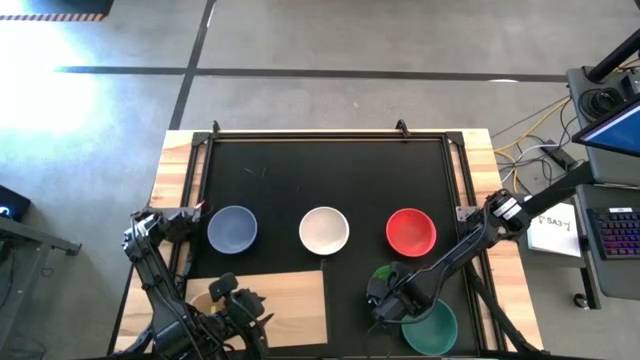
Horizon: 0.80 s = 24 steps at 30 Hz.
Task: Place and stack bowls onto a shelf
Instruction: Stack the green bowl on top of the yellow bowl on the shelf
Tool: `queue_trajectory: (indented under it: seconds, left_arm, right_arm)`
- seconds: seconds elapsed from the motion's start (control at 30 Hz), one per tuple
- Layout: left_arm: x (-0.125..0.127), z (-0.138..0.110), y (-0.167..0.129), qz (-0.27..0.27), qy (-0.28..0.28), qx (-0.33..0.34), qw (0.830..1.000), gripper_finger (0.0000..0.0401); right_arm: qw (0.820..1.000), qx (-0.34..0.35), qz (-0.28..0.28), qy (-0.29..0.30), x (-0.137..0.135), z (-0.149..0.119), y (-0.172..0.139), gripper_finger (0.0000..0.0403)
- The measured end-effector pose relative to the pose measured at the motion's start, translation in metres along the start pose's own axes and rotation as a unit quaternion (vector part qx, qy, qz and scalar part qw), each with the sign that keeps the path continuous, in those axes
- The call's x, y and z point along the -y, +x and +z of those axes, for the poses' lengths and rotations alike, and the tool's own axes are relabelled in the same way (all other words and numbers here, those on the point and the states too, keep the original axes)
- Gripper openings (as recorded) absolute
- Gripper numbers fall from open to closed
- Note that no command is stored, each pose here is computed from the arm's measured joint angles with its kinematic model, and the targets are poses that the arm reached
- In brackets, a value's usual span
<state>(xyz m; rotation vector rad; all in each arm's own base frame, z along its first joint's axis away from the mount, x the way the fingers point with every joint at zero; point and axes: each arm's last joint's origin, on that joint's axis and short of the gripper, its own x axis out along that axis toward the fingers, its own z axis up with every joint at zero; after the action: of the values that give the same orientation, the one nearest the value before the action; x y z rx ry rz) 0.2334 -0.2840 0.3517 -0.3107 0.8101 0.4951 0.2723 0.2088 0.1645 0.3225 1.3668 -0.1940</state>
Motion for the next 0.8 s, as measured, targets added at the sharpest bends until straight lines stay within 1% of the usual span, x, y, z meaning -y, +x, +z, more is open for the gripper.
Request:
queue_trajectory:
  seconds: [0.07,0.13,0.23,0.3,0.33,0.47,0.53,0.63,0.73,0.8]
  left_arm:
    - [0.000,-0.001,0.001,0.003,0.002,0.010,1.000,0.0166]
    - [0.000,-0.001,0.002,0.006,0.005,0.018,1.000,0.0166]
    - [0.000,-0.001,0.003,0.008,0.020,0.022,1.000,0.0166]
    - [0.000,-0.001,0.004,0.009,0.033,0.022,0.999,0.0166]
    - [0.000,-0.001,0.004,0.009,0.045,0.022,0.999,0.0166]
    - [0.001,0.000,0.004,0.009,0.094,0.029,0.995,0.0166]
    - [0.001,0.001,0.004,0.011,0.117,0.043,0.992,0.0166]
    - [0.003,0.002,0.004,0.013,0.156,0.070,0.985,0.0166]
    - [0.007,0.005,0.004,0.011,0.200,0.107,0.974,0.0166]
    - [0.011,0.009,0.006,0.009,0.230,0.127,0.965,0.0166]
  right_arm:
    - [1.000,-0.005,-0.007,-0.010,0.003,-0.002,0.003,0.0175]
    - [1.000,-0.008,-0.010,-0.018,0.005,-0.004,0.005,0.0145]
    - [0.999,-0.026,-0.007,-0.033,0.007,-0.006,0.007,0.0085]
    - [0.998,-0.041,0.008,-0.050,0.006,-0.007,0.006,0.0039]
    - [0.997,-0.050,0.017,-0.064,0.006,-0.007,0.004,0.0024]
    - [0.992,-0.064,0.055,-0.092,0.000,-0.004,-0.020,0.0010]
    - [0.990,-0.053,0.068,-0.108,-0.001,-0.001,-0.038,0.0009]
    - [0.985,-0.013,0.107,-0.137,-0.005,0.005,-0.073,0.0008]
    - [0.969,0.041,0.156,-0.185,-0.007,0.010,-0.112,0.0008]
    - [0.951,0.081,0.187,-0.232,-0.007,0.011,-0.138,0.0008]
